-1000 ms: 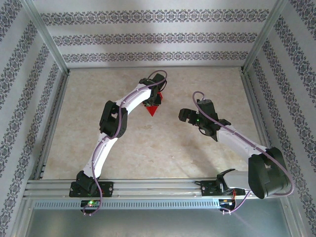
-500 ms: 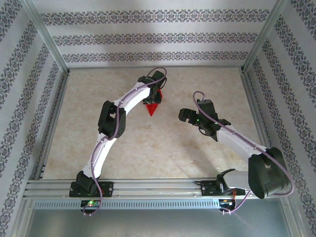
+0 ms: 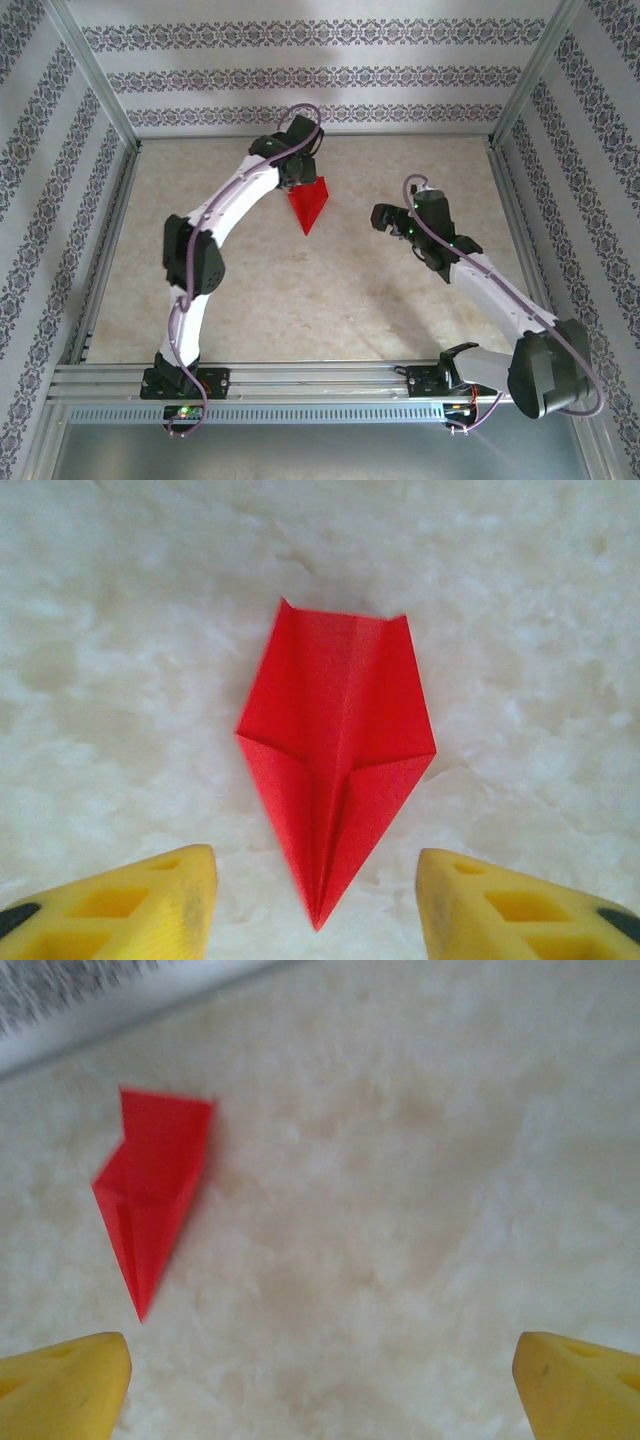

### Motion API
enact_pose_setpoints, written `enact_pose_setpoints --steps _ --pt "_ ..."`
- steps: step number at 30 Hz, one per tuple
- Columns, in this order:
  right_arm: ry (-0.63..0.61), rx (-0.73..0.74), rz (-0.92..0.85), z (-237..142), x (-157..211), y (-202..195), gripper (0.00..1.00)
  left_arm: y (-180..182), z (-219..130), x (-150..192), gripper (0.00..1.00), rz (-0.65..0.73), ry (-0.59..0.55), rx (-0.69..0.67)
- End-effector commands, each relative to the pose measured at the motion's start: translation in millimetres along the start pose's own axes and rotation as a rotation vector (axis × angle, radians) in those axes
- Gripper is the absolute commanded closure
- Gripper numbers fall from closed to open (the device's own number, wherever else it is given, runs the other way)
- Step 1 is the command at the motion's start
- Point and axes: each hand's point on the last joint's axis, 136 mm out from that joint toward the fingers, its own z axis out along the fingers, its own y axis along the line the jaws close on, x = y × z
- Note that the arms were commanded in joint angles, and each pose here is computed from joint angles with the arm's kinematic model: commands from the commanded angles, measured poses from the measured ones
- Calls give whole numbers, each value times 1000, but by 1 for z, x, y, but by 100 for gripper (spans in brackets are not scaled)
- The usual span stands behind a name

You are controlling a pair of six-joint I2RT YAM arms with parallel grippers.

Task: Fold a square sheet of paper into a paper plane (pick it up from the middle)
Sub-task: Move the paper plane to the top-center of the table, then reset both arms

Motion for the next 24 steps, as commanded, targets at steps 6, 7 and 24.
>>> enact_pose_setpoints --steps 6,7,24 --pt "-269 167 -124 -45 -83 -28 2 123 -79 -19 14 -107 -368 -183" --pt "-289 196 -118 -47 -85 -35 2 141 -87 -13 10 -127 -409 -208" --pt "-334 459 -141 -20 -8 -153 2 312 -95 113 1 -195 -710 -525"
